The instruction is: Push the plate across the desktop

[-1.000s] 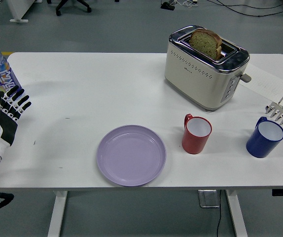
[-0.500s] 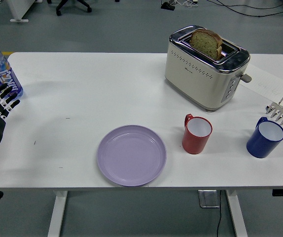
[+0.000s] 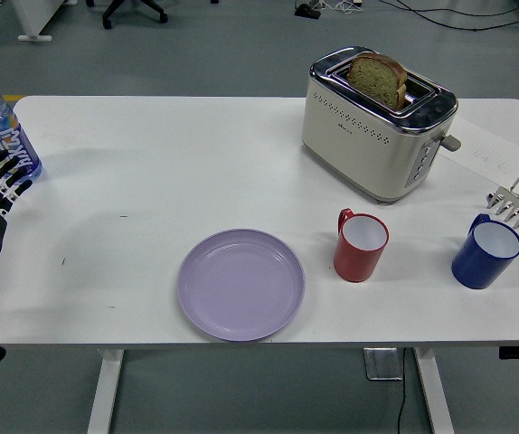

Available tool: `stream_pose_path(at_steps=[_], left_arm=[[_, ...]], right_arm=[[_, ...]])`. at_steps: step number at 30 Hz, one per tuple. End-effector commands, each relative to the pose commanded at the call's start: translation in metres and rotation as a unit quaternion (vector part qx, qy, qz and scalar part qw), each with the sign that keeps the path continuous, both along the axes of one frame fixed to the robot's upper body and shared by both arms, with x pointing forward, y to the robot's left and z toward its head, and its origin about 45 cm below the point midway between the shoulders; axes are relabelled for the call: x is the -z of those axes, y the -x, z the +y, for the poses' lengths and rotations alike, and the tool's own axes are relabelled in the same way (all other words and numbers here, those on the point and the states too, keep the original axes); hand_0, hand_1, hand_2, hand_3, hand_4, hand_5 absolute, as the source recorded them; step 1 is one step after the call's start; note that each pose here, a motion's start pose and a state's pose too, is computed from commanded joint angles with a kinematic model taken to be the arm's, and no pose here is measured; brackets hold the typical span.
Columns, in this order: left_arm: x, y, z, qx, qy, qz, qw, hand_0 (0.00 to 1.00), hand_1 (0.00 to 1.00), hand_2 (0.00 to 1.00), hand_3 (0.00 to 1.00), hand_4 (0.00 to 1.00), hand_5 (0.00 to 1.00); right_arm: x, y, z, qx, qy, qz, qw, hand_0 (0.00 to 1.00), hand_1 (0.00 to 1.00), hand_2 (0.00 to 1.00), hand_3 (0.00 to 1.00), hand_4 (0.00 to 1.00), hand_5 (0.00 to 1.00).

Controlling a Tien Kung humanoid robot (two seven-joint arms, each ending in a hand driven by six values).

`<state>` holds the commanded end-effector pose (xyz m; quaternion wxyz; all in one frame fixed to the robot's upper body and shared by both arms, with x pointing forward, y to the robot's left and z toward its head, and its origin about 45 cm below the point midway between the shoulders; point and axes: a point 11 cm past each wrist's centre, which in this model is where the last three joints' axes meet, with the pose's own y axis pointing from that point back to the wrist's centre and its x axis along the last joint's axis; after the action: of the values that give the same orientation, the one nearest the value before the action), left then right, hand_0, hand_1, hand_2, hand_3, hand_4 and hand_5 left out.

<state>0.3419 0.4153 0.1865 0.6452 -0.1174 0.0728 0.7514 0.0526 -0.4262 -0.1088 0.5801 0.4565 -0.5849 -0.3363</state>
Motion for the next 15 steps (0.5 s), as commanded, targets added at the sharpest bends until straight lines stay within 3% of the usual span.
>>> stream_pose_path(at_steps=[15], left_arm=[[-0.0009, 0.0013, 0.0053, -0.009, 0.004, -0.002, 1.000, 0.775, 0.796, 0.804, 0.769, 0.518, 0.998]], right_arm=[[-0.0006, -0.0002, -0.0017, 0.006, -0.003, -0.009, 1.000, 0.601, 0.546, 0.653, 0.616, 0.145, 0.350]])
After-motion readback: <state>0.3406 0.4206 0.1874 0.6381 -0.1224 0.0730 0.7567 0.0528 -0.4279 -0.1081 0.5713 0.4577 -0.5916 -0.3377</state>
